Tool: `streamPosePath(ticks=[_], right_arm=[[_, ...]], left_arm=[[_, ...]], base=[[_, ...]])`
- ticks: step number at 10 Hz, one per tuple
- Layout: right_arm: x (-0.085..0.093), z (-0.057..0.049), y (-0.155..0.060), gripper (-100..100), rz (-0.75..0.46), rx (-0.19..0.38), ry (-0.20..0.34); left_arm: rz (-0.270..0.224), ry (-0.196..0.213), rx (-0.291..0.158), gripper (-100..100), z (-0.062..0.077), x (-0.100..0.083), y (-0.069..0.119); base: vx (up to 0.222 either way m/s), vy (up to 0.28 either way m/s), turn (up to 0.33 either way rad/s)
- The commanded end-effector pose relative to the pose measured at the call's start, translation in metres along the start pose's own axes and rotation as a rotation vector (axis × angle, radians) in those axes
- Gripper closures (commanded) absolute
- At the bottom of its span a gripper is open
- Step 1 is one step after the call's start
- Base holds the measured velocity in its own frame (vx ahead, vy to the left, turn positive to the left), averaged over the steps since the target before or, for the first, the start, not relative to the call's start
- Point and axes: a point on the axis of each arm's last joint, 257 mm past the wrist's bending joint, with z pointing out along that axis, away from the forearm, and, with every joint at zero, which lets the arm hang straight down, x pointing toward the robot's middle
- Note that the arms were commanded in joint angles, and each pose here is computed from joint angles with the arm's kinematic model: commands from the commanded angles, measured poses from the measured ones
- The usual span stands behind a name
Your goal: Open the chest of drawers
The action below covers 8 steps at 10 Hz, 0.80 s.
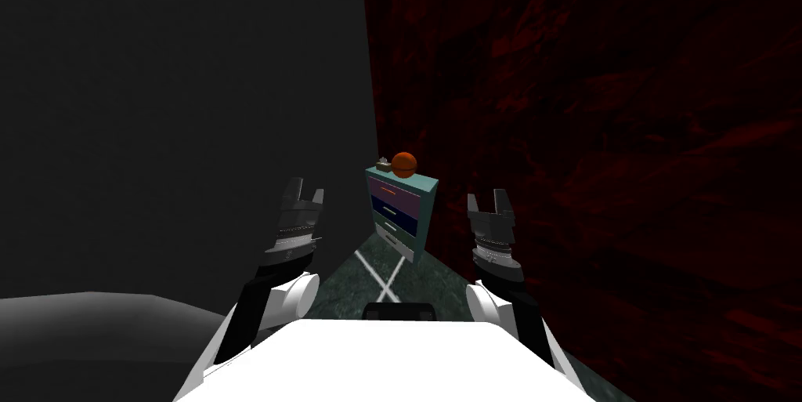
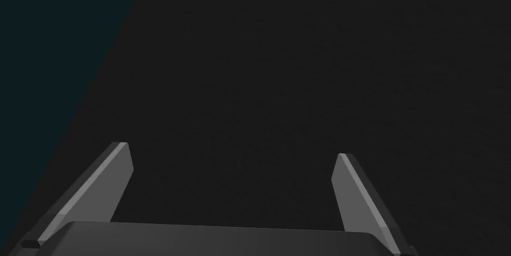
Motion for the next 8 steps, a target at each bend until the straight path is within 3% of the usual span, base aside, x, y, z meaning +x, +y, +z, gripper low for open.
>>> streamPosePath(ticks=[1,8], right_arm=[[0.0,0.0,0.0,0,0.0,0.0,0.0],[0.0,0.0001,0.0002,0,0.0,0.0,0.0]], left_arm=[[0.0,0.0,0.0,0,0.0,0.0,0.0],[0.0,0.0,0.0,0,0.0,0.0,-0.0002]], base=[[0.0,0.0,0.0],[0.0,0.0,0.0]])
